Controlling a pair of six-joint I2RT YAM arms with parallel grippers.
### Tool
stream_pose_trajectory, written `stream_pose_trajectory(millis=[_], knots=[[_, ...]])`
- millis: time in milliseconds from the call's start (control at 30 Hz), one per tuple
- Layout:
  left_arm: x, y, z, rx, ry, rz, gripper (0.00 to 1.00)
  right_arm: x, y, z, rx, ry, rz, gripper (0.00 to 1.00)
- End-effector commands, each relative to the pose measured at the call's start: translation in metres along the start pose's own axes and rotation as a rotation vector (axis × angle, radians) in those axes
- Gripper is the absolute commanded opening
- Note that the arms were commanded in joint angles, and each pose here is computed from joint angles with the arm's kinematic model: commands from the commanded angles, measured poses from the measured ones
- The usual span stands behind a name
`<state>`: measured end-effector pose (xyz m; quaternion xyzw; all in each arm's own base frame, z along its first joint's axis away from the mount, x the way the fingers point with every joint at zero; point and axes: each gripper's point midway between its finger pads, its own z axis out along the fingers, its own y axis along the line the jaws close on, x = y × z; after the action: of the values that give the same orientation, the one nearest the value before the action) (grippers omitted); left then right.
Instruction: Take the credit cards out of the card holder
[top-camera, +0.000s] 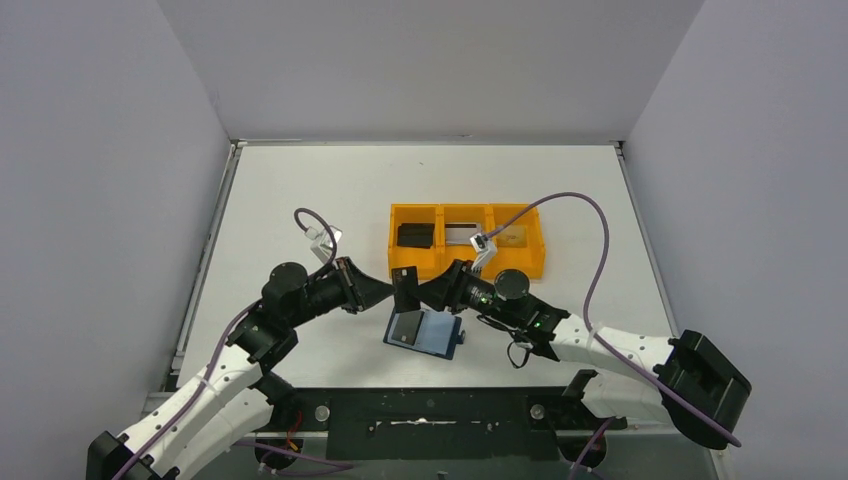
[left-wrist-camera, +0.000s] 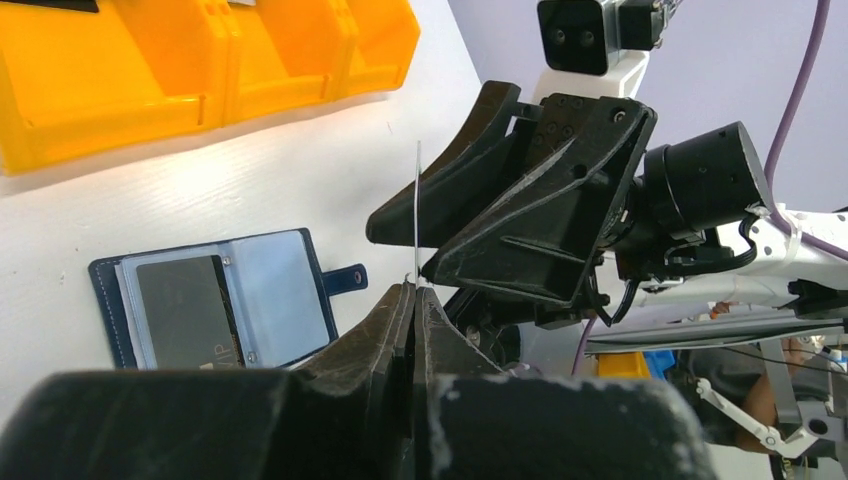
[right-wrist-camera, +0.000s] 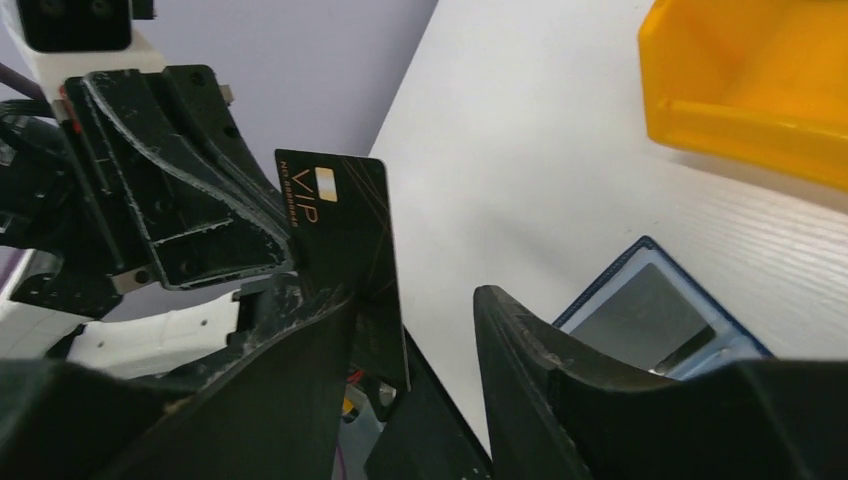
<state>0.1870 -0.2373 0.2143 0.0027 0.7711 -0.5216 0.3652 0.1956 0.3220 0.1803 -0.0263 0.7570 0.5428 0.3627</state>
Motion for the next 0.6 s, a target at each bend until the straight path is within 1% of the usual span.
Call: stream_pose_trajectory(millis=[0, 100, 233, 367, 567], knots=[[-0.005, -0.019, 0.0, 0.103, -0.008, 0.027, 0.0, -0.023, 0.049, -0.001, -0.2, -0.045, -0.033, 0.43], [-0.001, -0.018, 0.002, 0.112, 0.008, 0.017, 0.0, -0.024, 0.055, -0.005, -0.244, -0.047, -0.025, 0.35], [0.0, -0.019, 0.002, 0.122, 0.005, 0.009, 0.0, -0.025, 0.055, -0.007, -0.262, -0.047, -0.015, 0.25], [-0.001, -0.018, 0.002, 0.12, -0.001, 0.01, 0.0, -0.025, 0.054, -0.008, -0.267, -0.044, -0.013, 0.21], [-0.001, -0.017, 0.002, 0.117, -0.003, 0.005, 0.0, -0.025, 0.059, -0.011, -0.303, -0.036, -0.017, 0.13]])
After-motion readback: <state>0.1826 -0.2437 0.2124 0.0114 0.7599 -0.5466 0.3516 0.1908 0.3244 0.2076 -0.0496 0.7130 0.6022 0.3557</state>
